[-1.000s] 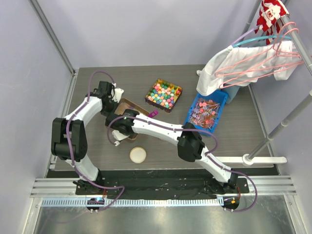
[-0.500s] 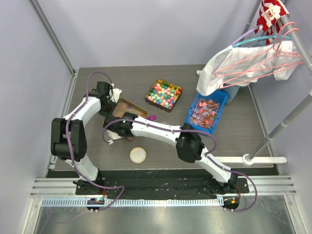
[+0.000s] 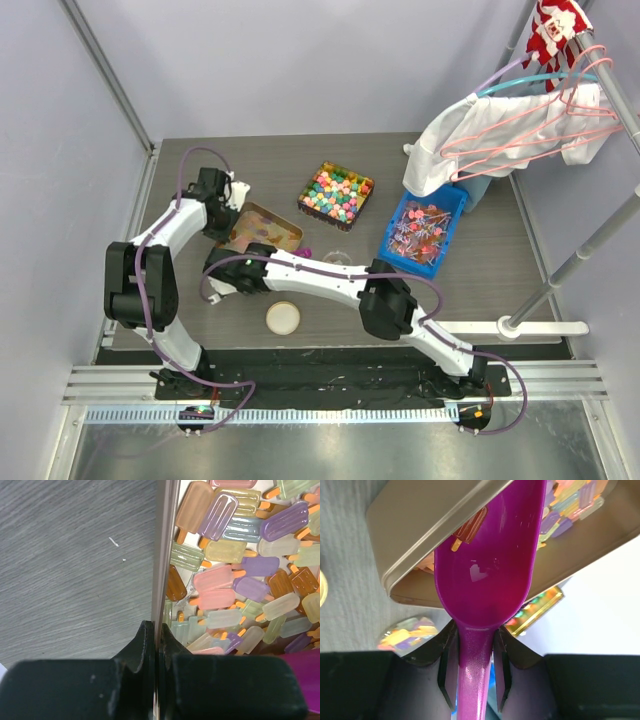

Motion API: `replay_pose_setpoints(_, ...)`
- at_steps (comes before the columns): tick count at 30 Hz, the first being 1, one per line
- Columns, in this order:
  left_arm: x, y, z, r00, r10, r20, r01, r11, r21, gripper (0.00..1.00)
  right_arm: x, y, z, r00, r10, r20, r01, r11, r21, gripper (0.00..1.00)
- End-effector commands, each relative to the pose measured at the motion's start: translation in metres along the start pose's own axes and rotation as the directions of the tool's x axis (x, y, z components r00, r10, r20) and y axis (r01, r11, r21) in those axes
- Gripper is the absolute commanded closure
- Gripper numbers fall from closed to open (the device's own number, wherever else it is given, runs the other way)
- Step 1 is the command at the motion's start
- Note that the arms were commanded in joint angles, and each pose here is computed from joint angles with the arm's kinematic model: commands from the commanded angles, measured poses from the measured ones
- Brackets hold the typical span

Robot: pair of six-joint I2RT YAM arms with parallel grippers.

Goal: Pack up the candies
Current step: Scoop the fake candies from the storage box.

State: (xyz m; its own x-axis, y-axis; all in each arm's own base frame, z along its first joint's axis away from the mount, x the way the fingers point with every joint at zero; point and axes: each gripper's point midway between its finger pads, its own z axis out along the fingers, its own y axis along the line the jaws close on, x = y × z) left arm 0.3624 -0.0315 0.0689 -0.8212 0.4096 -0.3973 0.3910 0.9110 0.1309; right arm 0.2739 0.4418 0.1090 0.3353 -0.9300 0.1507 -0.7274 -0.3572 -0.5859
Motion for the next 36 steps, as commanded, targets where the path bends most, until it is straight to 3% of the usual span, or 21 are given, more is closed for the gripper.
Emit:
replay_pose_setpoints(1,-0.056,-0.002,-0.030,0.971,-0.061,0.233,0.054,0.998,0.037,1.00,-0.032,0.038,-0.009,0.989,0.043,0.140,-0.018,0.985,-0.171,0.99)
replay_pose_setpoints(7,-0.056,0.000,-0.031,0.970,-0.066,0.234,0.060,0.998,0.035,1.00,-0.030,0.024,-0.003,0.958,0.246,0.150,-0.217,0.959,-0.184,0.99)
replay_pose_setpoints(10,-0.055,0.000,-0.031,0.970,-0.066,0.232,0.060,0.998,0.035,1.00,-0.024,0.005,-0.001,0.907,0.386,0.169,-0.354,0.915,-0.191,0.99)
replay_pose_setpoints(15,-0.053,0.001,-0.029,0.972,-0.068,0.226,0.061,0.998,0.035,1.00,-0.013,-0.019,0.000,0.828,0.520,0.208,-0.466,0.846,-0.261,0.99)
replay_pose_setpoints(23,-0.051,0.003,-0.025,0.975,-0.070,0.213,0.065,0.997,0.031,1.00,-0.002,-0.038,0.006,0.774,0.591,0.227,-0.517,0.797,-0.311,0.99)
replay_pose_setpoints(36,-0.049,0.004,-0.019,0.977,-0.074,0.198,0.070,0.997,0.028,1.00,0.042,-0.042,0.006,0.736,0.635,0.234,-0.551,0.763,-0.338,0.99)
